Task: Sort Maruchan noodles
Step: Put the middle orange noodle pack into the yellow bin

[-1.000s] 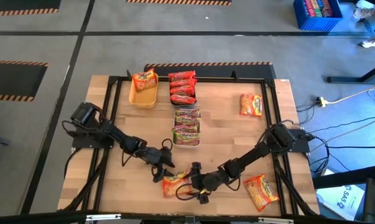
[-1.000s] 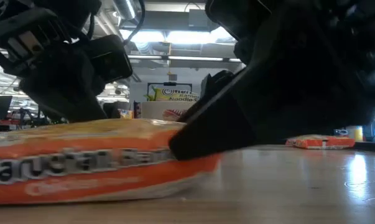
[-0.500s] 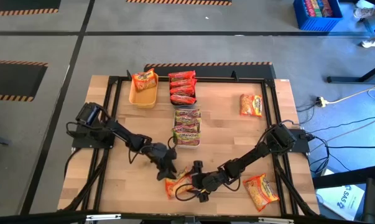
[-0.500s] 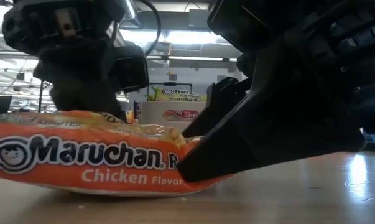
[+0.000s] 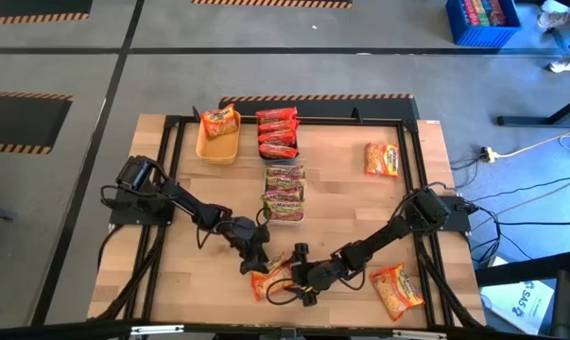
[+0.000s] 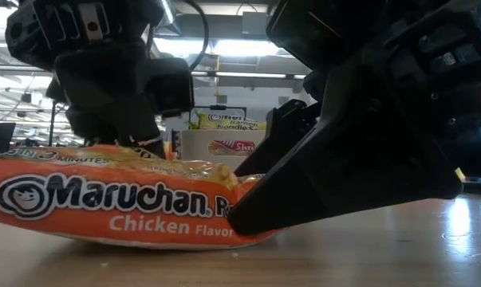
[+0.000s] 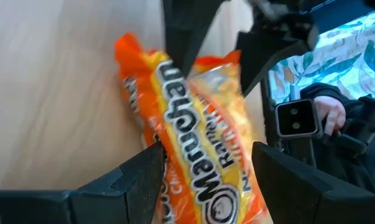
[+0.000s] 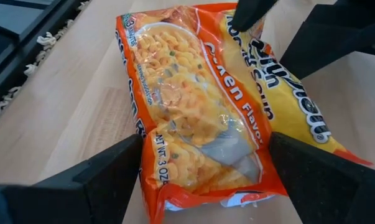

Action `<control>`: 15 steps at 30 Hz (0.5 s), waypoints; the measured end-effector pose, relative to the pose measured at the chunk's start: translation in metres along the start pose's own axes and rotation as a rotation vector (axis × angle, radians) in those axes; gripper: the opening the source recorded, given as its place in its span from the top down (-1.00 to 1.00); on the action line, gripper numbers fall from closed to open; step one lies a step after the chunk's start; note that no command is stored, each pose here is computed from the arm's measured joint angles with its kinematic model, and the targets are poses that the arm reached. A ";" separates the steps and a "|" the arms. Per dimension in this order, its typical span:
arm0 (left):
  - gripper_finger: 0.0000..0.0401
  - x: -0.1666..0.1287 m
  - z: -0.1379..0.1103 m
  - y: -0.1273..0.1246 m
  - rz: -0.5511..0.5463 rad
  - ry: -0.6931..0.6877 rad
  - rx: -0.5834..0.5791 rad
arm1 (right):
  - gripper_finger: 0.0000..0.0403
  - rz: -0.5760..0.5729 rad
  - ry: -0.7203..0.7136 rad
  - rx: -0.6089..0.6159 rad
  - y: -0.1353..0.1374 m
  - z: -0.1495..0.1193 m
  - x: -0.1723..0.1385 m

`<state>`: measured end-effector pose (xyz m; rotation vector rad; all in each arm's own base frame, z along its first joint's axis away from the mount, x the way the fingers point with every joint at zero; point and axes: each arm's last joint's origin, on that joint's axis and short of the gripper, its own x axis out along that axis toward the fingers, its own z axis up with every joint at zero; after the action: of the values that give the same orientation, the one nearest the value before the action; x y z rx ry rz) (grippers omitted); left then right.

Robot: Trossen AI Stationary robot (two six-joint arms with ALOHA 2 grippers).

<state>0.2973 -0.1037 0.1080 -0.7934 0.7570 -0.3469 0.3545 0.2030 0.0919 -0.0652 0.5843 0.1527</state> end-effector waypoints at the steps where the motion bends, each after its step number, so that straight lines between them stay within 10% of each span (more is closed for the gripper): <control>1: -0.18 0.001 0.001 -0.002 -0.001 -0.005 0.008 | -0.74 -0.001 0.000 0.000 0.000 0.000 0.000; 15: -0.03 0.021 0.013 -0.010 0.079 0.055 0.062 | -0.74 0.001 0.001 0.000 0.000 0.000 0.000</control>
<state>0.3208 -0.1149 0.1110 -0.6957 0.8234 -0.3207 0.3542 0.2031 0.0919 -0.0648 0.5849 0.1536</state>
